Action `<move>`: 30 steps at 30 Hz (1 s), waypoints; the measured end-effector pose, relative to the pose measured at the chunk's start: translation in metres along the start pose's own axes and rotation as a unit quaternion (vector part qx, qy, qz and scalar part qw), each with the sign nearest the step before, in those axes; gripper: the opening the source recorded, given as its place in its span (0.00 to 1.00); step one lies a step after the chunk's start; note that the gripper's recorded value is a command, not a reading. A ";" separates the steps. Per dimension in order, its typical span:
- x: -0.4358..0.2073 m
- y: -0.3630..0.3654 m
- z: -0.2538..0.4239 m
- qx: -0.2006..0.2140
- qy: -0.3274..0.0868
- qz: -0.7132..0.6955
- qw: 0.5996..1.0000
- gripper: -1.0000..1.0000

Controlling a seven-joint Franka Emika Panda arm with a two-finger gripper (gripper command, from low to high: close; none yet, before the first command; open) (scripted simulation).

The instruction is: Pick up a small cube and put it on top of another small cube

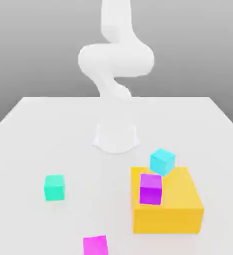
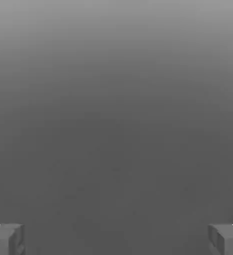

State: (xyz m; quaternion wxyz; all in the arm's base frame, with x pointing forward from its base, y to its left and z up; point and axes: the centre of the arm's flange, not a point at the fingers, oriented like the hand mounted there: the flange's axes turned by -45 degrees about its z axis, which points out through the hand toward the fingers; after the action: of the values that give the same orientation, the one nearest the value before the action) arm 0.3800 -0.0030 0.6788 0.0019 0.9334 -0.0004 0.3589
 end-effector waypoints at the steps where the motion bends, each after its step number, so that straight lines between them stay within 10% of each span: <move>1: 0.000 0.001 0.020 -0.001 -0.014 -0.003 1.000 0.50; 30: -0.244 0.039 0.466 0.031 -0.356 -0.071 0.931 0.50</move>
State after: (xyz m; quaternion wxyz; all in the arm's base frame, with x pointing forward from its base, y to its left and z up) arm 0.5107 -0.0444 0.1693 -0.0016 0.9971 0.0767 0.0017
